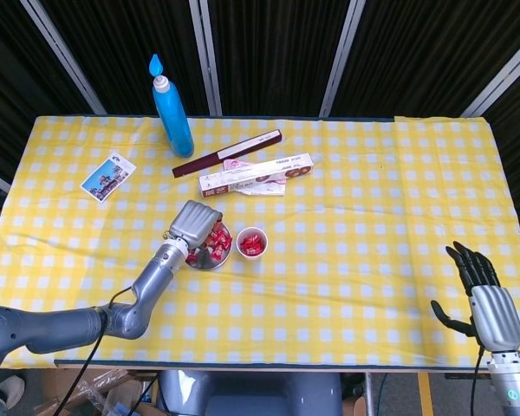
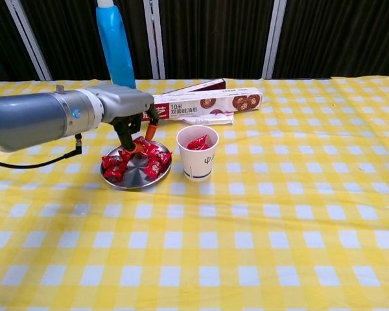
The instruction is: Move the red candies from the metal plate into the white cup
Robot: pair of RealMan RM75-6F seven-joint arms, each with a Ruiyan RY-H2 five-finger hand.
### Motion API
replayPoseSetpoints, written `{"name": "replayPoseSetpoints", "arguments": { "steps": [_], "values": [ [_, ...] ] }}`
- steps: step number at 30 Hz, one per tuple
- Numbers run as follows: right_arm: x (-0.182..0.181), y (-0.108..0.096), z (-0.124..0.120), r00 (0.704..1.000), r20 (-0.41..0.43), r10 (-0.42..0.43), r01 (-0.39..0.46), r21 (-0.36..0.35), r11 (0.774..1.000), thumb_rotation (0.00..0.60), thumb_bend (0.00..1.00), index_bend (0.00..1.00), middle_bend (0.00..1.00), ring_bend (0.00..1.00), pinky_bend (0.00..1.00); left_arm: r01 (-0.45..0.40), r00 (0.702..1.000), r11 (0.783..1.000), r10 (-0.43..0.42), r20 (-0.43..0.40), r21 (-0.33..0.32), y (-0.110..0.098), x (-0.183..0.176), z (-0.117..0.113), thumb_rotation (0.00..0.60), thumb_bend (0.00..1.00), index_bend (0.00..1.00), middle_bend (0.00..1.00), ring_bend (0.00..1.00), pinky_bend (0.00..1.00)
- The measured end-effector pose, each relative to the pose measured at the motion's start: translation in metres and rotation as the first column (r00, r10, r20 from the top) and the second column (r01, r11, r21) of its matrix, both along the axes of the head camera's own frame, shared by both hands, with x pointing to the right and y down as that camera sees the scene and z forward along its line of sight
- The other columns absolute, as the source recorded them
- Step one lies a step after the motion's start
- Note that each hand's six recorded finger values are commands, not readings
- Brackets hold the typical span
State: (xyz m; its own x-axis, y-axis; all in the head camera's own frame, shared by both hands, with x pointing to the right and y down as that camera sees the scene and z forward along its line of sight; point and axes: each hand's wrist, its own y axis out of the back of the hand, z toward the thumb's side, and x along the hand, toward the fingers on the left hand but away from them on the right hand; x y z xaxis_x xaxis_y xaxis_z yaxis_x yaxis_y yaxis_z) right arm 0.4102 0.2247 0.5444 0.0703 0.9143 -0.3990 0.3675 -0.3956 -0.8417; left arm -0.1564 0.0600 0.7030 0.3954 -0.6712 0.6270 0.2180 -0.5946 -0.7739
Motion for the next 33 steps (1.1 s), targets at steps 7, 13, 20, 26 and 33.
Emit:
{"name": "replayPoseSetpoints", "arguments": {
  "steps": [7, 13, 20, 26, 33],
  "values": [
    [0.0, 0.0, 0.0, 1.0, -0.002, 0.002, -0.002, 0.002, 1.0, 0.6, 0.39, 0.0, 0.0, 0.0, 0.0, 0.017, 0.992, 0.998, -0.01, -0.127, 0.052, -0.015, 0.017, -0.045, 0.6, 0.51, 0.59, 0.94, 0.97, 1.0],
    [0.0, 0.0, 0.0, 1.0, 0.0, 0.004, -0.004, 0.004, 1.0, 0.6, 0.39, 0.0, 0.0, 0.0, 0.0, -0.001, 0.986, 0.999, 0.009, -0.166, 0.052, -0.008, 0.037, -0.046, 0.6, 0.51, 0.58, 0.94, 0.97, 1.0],
    [0.001, 0.0, -0.001, 1.0, 0.006, 0.006, -0.006, 0.002, 1.0, 0.6, 0.39, 0.0, 0.0, 0.0, 0.0, -0.038, 0.982, 0.999, 0.045, -0.182, 0.037, 0.006, 0.063, -0.035, 0.6, 0.5, 0.58, 0.94, 0.97, 1.0],
    [0.001, 0.0, -0.001, 1.0, 0.008, 0.005, -0.005, 0.001, 1.0, 0.6, 0.39, 0.0, 0.0, 0.0, 0.0, -0.058, 0.982, 0.998, 0.061, -0.18, 0.022, 0.013, 0.078, -0.026, 0.6, 0.4, 0.55, 0.93, 0.97, 1.0],
    [0.001, 0.0, -0.001, 1.0, 0.006, 0.004, -0.004, 0.001, 1.0, 0.6, 0.39, 0.0, 0.0, 0.0, 0.0, -0.068, 0.984, 0.998, 0.069, -0.165, 0.012, 0.018, 0.08, -0.021, 0.6, 0.27, 0.48, 0.93, 0.97, 1.0]
  ]
}}
